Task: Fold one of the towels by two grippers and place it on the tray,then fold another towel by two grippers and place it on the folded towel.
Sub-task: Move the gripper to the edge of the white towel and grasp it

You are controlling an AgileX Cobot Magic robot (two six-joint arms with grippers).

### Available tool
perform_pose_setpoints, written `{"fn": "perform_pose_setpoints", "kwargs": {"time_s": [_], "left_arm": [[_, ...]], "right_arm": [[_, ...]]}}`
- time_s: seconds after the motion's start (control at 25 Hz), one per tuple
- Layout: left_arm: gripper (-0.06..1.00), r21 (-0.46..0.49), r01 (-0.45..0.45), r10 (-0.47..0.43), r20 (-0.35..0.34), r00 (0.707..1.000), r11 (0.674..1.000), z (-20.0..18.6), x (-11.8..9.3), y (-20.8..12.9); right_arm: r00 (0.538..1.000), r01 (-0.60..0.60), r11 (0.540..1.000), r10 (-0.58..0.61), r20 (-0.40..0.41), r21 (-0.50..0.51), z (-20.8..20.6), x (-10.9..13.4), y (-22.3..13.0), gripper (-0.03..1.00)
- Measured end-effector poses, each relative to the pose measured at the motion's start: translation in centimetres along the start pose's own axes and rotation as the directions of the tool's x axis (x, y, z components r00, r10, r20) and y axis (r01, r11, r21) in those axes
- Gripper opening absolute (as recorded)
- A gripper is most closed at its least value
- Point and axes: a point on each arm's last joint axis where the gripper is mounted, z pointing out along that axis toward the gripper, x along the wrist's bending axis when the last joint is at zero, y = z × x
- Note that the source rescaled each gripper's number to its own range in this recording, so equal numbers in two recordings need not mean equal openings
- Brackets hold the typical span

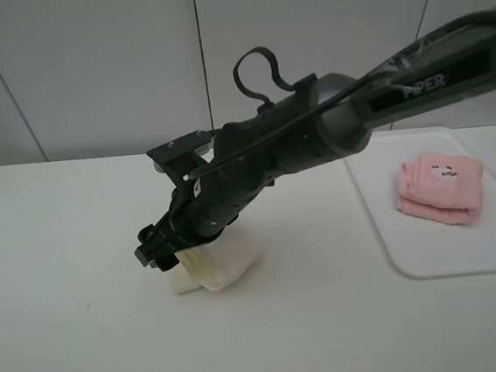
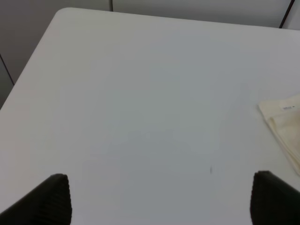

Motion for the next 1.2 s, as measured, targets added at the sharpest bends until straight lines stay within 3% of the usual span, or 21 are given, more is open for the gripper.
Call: {"fn": "perform_pose_setpoints", "kwargs": {"time_s": [0.4, 0.68, 0.8, 1.2], "left_arm": [[0.93, 0.000, 0.000, 0.000, 0.000, 1.000, 1.000, 0.0, 0.0, 0.0], [0.93, 0.000, 0.000, 0.000, 0.000, 1.000, 1.000, 0.0, 0.0, 0.0], [0.93, 0.000, 0.000, 0.000, 0.000, 1.000, 1.000, 0.0, 0.0, 0.0], [0.93, 0.000, 0.000, 0.000, 0.000, 1.000, 1.000, 0.0, 0.0, 0.0]], "right_arm": [[1.000, 0.007, 1.000, -0.007, 0.006, 0.011, 1.3, -0.1, -0.6, 0.84], [0.998, 0.056, 0.998, -0.056, 0.021, 0.011, 1.4, -0.3, -0.6, 0.63], [0.995, 0.091, 0.996, -0.092, 0.031, 0.013, 1.4, -0.4, -0.7, 0.60], [0.988, 0.149, 0.988, -0.151, 0.044, 0.041, 2.7, -0.6, -1.5, 0.59]]}}
